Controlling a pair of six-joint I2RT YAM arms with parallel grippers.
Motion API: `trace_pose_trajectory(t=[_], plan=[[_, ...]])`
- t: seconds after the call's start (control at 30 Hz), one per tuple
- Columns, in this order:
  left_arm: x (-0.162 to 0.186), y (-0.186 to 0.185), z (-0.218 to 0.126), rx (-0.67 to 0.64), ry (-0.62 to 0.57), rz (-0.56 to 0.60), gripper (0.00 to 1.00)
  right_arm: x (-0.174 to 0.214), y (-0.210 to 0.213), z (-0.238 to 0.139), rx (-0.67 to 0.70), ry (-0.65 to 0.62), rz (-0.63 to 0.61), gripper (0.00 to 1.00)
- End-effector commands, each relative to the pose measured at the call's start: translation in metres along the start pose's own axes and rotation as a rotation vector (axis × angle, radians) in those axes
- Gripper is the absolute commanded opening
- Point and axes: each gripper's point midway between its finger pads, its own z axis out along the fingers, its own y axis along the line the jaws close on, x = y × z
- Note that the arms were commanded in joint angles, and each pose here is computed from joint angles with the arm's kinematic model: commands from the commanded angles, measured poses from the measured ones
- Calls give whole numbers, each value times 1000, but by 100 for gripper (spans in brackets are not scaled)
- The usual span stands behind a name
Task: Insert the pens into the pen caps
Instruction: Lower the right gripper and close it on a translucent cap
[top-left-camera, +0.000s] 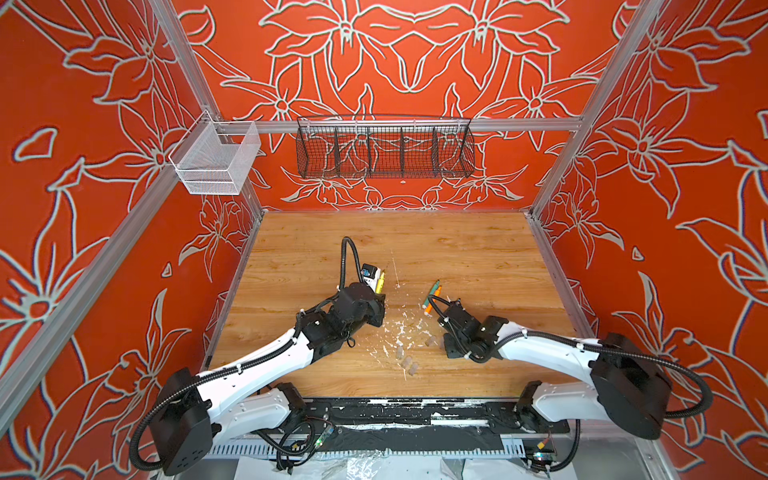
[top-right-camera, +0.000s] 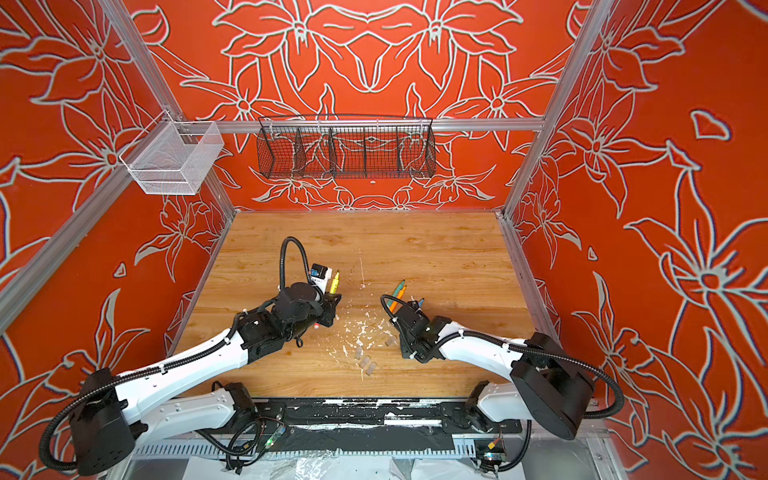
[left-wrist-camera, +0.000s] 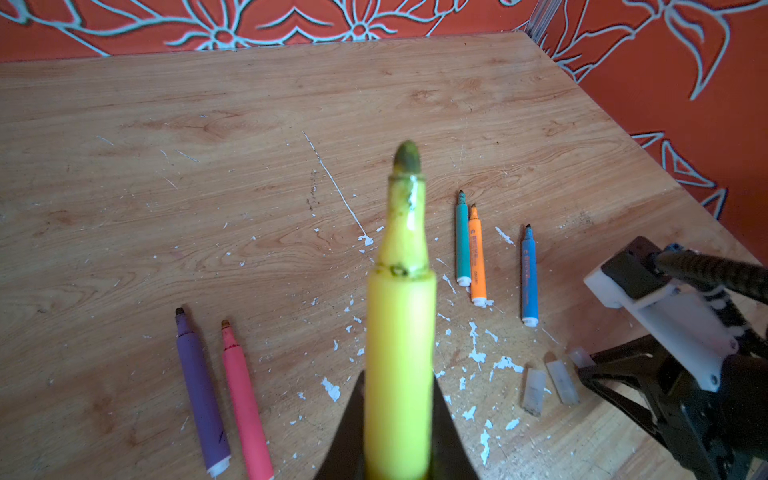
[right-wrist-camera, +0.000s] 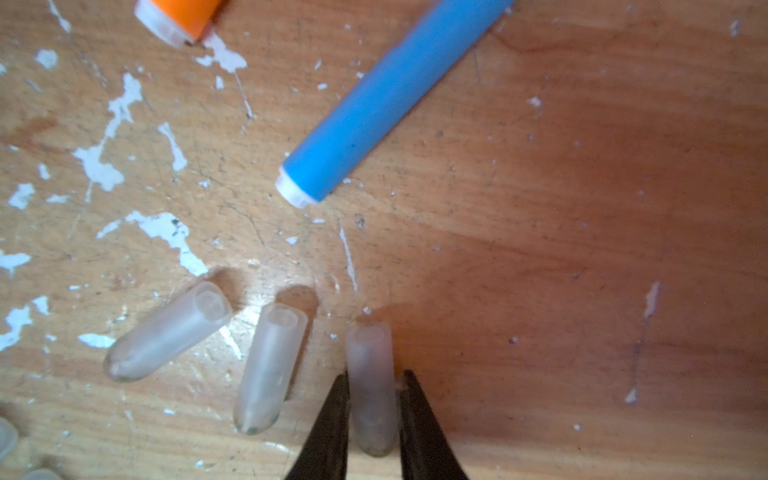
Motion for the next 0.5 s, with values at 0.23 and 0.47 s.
trace_pose_trajectory(t=[0.23,0.47], plan=[[-5,-4,-1,23,-24,7,0,13,-15,16,99,50,-12,31],[-5,-5,-2,31,-24,8,0,14,-16,17,111,55,-16,21]])
